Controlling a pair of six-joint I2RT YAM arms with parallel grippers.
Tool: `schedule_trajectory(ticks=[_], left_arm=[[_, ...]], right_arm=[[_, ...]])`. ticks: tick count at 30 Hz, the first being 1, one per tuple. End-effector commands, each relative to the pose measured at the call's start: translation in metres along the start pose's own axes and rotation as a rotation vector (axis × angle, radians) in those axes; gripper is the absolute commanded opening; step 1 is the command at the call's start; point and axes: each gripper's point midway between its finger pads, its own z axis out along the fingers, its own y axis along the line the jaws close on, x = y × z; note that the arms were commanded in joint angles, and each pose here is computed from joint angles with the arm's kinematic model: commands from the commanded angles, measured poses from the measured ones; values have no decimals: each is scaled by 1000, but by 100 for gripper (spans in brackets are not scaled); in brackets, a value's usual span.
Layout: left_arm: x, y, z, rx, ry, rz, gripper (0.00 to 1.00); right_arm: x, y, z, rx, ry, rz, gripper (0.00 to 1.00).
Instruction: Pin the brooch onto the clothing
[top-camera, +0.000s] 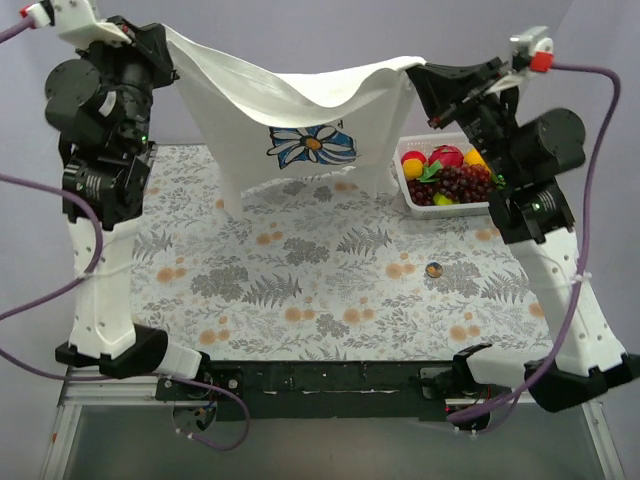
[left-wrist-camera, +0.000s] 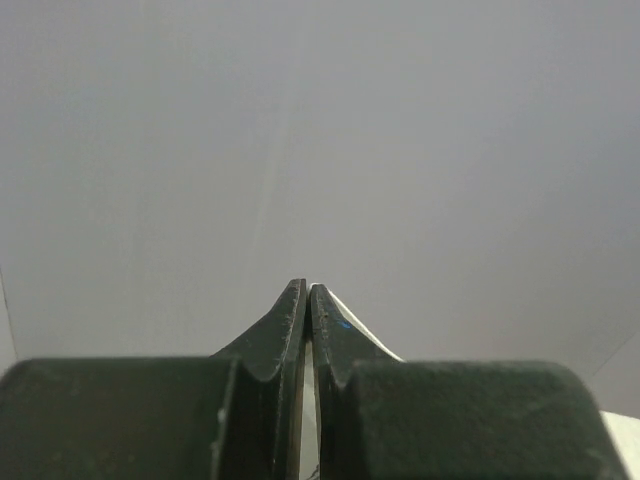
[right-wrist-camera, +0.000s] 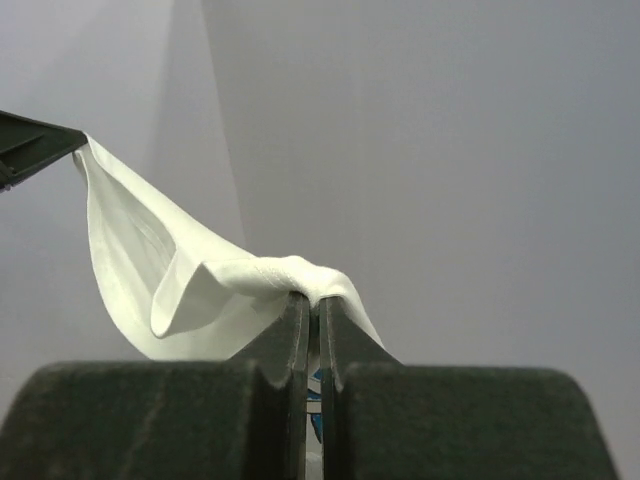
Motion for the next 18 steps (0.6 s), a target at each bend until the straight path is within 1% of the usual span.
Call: schedule_trajectory(ticks=[1, 2, 7, 10, 13, 16, 17, 18], left_arm=[[-25, -10, -32, 78, -39, -39, 0], [-29, -16, -39, 116, -39, -40, 0], [-66, -26, -74, 192, -104, -71, 0], [-73, -31, -79, 219, -113, -84, 0], [-62, -32, -71, 217, -85, -86, 0], [-34, -27, -49, 175, -17, -75, 0], [-11, -25, -36, 156, 41, -66, 0], [0, -24, -28, 148, 67, -62, 0]], right_arm=[[-50, 30, -34, -82, -163, -21, 1], [-45, 33, -38, -93, -149, -21, 1], [-69, 47, -65, -114, -193, -48, 1], [-80, 51, -74, -113, -223, -53, 1], [-83, 52, -77, -108, -233, -50, 1], [-75, 43, -72, -75, -214, -46, 1], [-70, 40, -70, -64, -203, -47, 1], [-59, 34, -64, -49, -172, -44, 1]])
